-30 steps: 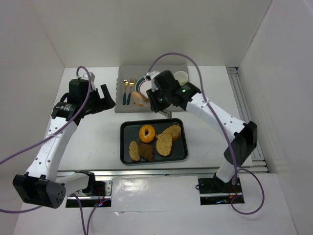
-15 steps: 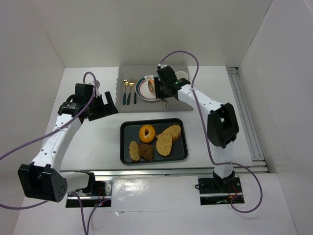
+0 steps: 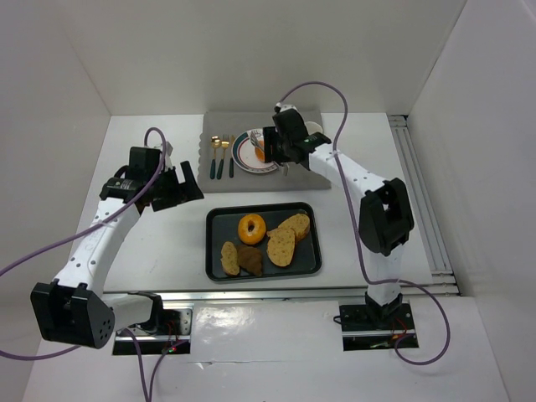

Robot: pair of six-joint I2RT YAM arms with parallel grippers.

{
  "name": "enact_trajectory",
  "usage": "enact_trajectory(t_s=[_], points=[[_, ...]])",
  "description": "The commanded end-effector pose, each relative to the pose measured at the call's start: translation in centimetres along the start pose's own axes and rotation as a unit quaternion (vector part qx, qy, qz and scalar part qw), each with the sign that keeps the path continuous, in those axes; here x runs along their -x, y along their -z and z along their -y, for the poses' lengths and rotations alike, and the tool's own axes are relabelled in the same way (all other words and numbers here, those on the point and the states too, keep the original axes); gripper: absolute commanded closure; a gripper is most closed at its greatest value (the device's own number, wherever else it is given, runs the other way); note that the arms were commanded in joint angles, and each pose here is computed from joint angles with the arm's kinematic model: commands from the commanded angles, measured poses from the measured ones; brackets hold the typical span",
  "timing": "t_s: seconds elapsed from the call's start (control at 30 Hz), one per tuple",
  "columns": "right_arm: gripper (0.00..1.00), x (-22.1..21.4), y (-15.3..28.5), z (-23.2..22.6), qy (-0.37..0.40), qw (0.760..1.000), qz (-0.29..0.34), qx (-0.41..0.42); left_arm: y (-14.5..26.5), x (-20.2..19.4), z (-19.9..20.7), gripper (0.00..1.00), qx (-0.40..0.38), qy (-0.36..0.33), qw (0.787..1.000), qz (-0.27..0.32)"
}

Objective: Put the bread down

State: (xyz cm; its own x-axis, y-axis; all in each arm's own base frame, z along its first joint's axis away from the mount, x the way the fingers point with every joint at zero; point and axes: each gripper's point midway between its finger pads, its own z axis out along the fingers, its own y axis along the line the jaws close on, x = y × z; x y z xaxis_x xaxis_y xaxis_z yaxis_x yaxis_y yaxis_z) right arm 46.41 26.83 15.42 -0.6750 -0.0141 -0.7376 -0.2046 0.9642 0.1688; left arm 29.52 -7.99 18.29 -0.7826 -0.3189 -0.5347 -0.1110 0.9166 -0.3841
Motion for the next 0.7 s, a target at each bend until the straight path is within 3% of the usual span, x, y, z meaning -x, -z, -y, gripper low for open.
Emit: enact_trajectory(t_s=[0.0, 0.13, 0.27, 0.47, 0.67], points=[[0.33, 5.5, 6.0, -2.1, 0.007, 0.996, 0.091, 0.022, 1.0, 1.0, 0.4, 0.00, -0.009, -0.014, 1.000, 0.023], [0.37, 4.3, 11.1, -3.3, 0.025, 0.993, 0.105, 0.036, 1.2, 1.1, 0.6, 0.00, -0.009, -0.009, 1.000, 0.023], [0.41, 0.4, 14.9, -3.9, 0.048, 0.994, 0.077, 0.062, 1.3, 1.1, 0.6, 0.00, -0.011, -0.006, 1.000, 0.027], [0.44, -10.4, 18.1, -6.5, 0.075, 0.989, -0.044, 0.120, 1.2, 1.3, 0.7, 0.00, -0.013, -0.006, 0.999, 0.031], [0.44, -17.2, 18.8, -6.5, 0.052, 0.979, -0.148, 0.128, 1.0, 1.1, 1.0, 0.00, -0.021, -0.006, 1.000, 0.023]])
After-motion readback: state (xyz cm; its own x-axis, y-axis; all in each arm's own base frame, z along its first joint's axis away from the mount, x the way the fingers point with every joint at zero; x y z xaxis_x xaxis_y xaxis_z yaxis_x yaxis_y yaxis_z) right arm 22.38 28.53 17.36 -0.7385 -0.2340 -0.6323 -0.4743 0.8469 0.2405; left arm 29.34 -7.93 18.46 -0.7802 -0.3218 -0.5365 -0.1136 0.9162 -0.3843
